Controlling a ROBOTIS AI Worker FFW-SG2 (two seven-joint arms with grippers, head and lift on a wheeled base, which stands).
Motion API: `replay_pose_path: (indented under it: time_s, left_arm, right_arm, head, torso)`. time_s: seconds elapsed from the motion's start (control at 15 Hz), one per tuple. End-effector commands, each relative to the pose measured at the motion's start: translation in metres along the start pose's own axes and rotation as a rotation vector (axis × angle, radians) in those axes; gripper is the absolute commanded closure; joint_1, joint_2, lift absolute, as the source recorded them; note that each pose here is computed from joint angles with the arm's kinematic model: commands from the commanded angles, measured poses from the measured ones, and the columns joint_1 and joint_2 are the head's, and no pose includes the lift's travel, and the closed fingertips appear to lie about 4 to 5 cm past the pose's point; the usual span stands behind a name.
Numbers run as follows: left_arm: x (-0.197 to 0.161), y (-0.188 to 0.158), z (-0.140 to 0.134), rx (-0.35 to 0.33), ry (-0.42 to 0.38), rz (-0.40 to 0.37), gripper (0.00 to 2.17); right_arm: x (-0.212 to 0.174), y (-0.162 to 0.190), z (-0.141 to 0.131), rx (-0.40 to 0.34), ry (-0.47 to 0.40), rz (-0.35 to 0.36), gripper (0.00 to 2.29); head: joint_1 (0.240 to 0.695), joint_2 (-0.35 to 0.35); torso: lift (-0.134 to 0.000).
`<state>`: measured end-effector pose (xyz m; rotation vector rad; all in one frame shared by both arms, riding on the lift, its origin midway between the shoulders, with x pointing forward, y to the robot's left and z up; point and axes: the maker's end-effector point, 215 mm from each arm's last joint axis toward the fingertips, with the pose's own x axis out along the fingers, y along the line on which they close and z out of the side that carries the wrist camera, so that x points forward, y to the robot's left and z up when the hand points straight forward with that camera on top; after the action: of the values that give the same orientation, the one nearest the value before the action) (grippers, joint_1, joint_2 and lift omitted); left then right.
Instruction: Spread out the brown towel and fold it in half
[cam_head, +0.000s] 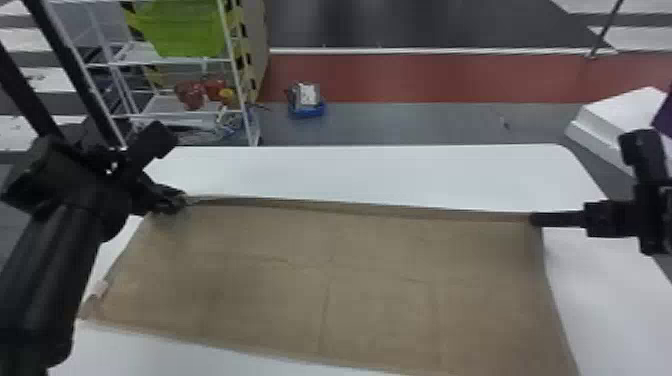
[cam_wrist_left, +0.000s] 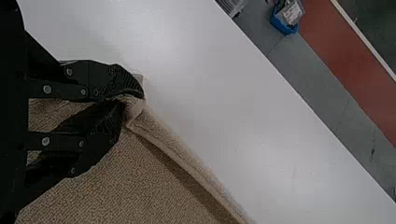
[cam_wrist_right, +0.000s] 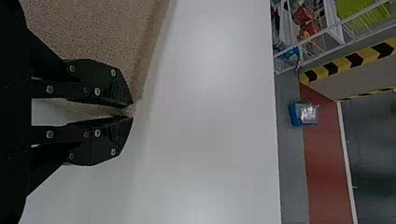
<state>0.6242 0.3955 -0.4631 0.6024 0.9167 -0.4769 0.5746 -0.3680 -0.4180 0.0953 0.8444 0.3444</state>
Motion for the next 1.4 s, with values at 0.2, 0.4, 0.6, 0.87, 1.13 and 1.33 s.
replay_pose_path:
  time_s: [0.2, 0.4, 0.6, 0.87, 1.13, 1.33]
  left_arm:
    - [-0.011, 0.014, 0.0, -0.067, -0.078, 0.063, 1.09]
    - [-0.038, 0.023, -0.01, -0.15, -0.19, 0.103, 1.09]
    - [-0.071, 0.032, -0.037, -0.216, -0.261, 0.175, 1.09]
    - [-0.107, 0.03, -0.056, -0.278, -0.349, 0.253, 1.08]
    - [-0.108, 0.014, -0.07, -0.274, -0.353, 0.246, 0.98]
    - [-0.1, 0.015, -0.073, -0.28, -0.336, 0.278, 0.02]
  right_arm:
    - [-0.011, -0.007, 0.03, 0.002, -0.062, 0.0, 0.97]
    - [-0.023, 0.007, 0.031, -0.005, -0.086, 0.054, 0.97]
    - [-0.036, 0.015, 0.021, -0.026, -0.092, 0.075, 0.97]
    - [-0.052, 0.036, 0.007, -0.041, -0.108, 0.142, 0.97]
    - [-0.054, 0.047, -0.019, -0.059, -0.083, 0.159, 0.97]
    - [-0.051, 0.053, -0.018, -0.061, -0.082, 0.169, 0.97]
  head:
    - [0.695, 0.024]
    - [0.695, 0.032]
    - [0.695, 0.06]
    - [0.695, 0.102]
    - [0.695, 0.125]
    - [0.695, 0.129]
  torso:
    - [-0.134]
    - [-0.134]
    - [-0.134]
    - [-0.134]
    - [-0.134]
    - [-0.134]
